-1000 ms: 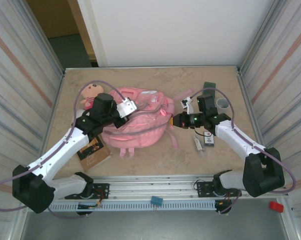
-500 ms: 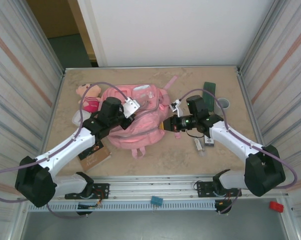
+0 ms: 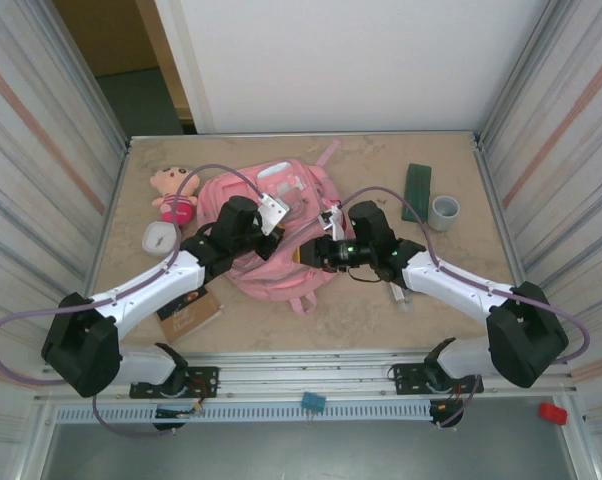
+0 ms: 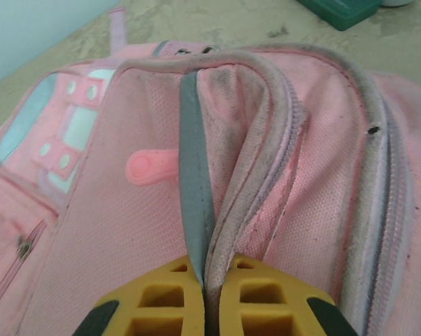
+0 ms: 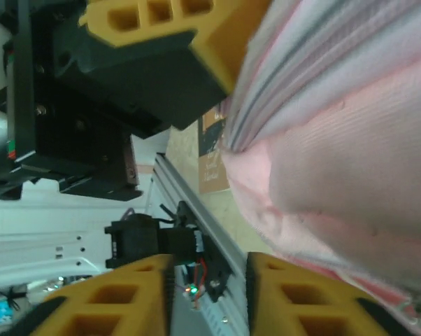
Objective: Pack books, pencil case, and school supplies into a backpack
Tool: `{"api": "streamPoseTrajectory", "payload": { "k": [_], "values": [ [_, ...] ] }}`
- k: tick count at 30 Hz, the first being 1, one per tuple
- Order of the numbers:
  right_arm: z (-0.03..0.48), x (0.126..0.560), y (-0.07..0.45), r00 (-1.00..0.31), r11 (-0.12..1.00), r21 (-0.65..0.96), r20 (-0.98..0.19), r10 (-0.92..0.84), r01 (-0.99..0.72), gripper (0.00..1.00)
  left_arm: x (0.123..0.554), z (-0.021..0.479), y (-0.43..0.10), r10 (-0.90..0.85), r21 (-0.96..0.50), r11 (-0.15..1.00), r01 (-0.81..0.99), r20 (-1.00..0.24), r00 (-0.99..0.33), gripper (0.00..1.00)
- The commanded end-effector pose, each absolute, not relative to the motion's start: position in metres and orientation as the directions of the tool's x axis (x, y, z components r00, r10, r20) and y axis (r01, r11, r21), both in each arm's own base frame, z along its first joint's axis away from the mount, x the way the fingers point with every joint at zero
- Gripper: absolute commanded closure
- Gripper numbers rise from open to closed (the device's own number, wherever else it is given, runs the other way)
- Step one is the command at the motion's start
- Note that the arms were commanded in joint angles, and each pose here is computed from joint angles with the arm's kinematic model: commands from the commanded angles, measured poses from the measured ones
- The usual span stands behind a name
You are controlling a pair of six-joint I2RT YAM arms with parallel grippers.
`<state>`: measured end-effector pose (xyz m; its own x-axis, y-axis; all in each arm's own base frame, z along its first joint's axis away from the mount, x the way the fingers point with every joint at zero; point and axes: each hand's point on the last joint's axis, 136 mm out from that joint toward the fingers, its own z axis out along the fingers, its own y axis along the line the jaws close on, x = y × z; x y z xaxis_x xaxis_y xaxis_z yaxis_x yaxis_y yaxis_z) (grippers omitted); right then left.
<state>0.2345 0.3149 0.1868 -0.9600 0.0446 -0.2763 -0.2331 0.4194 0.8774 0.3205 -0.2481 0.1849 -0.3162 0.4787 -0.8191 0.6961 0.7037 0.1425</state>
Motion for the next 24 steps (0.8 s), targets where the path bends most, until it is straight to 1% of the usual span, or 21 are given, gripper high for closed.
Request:
{"api": "streamPoseTrajectory", "payload": {
  "k": [1, 3, 5, 9, 10, 12, 14, 16, 18, 19, 22, 24],
  "values": [
    [0.186, 0.259, 0.290, -0.959, 0.378, 0.920, -0.196, 0.207, -0.106, 0.46, 0.314, 0.235, -0.269, 0.427, 0.189, 0.596, 0.780, -0.898, -0.109, 1.00],
    [0.173, 0.265, 0.279, -0.957, 0.423, 0.906, -0.149, 0.249, -0.031, 0.42, 0.309, 0.239, -0.267, 0.424, 0.195, 0.552, 0.811, -0.903, -0.071, 1.00],
    [0.163, 0.267, 0.270, -0.952, 0.453, 0.891, -0.123, 0.280, 0.019, 0.40, 0.307, 0.242, -0.263, 0.421, 0.197, 0.533, 0.823, -0.905, -0.056, 1.00],
    [0.157, 0.271, 0.258, -0.937, 0.468, 0.881, -0.105, 0.335, 0.068, 0.33, 0.305, 0.246, -0.256, 0.408, 0.198, 0.496, 0.845, -0.912, -0.025, 1.00],
    [0.158, 0.271, 0.255, -0.934, 0.472, 0.879, -0.110, 0.341, 0.069, 0.30, 0.304, 0.247, -0.255, 0.404, 0.199, 0.485, 0.852, -0.915, -0.016, 1.00],
    [0.161, 0.272, 0.252, -0.926, 0.478, 0.876, -0.130, 0.353, 0.060, 0.27, 0.297, 0.249, -0.257, 0.398, 0.198, 0.433, 0.879, -0.917, 0.011, 1.00],
    [0.164, 0.275, 0.252, -0.920, 0.474, 0.879, -0.152, 0.361, 0.041, 0.26, 0.292, 0.251, -0.260, 0.387, 0.192, 0.393, 0.899, -0.922, 0.027, 1.00],
    [0.174, 0.281, 0.257, -0.915, 0.440, 0.898, -0.175, 0.363, 0.003, 0.26, 0.286, 0.253, -0.266, 0.367, 0.180, 0.346, 0.921, -0.929, 0.044, 1.00],
    [0.188, 0.286, 0.266, -0.913, 0.393, 0.919, -0.194, 0.359, -0.041, 0.30, 0.281, 0.254, -0.272, 0.352, 0.161, 0.302, 0.940, -0.935, 0.047, 1.00],
    [0.193, 0.289, 0.271, -0.912, 0.376, 0.925, -0.201, 0.357, -0.057, 0.36, 0.282, 0.253, -0.274, 0.349, 0.152, 0.291, 0.945, -0.936, 0.043, 1.00],
    [0.198, 0.295, 0.277, -0.906, 0.375, 0.925, -0.213, 0.365, -0.066, 0.64, 0.286, 0.252, -0.277, 0.363, 0.130, 0.289, 0.948, -0.932, 0.017, 1.00],
    [0.203, 0.297, 0.279, -0.897, 0.373, 0.925, -0.229, 0.377, -0.079, 0.79, 0.287, 0.254, -0.276, 0.381, 0.103, 0.317, 0.943, -0.924, -0.027, 0.99]
  ]
}}
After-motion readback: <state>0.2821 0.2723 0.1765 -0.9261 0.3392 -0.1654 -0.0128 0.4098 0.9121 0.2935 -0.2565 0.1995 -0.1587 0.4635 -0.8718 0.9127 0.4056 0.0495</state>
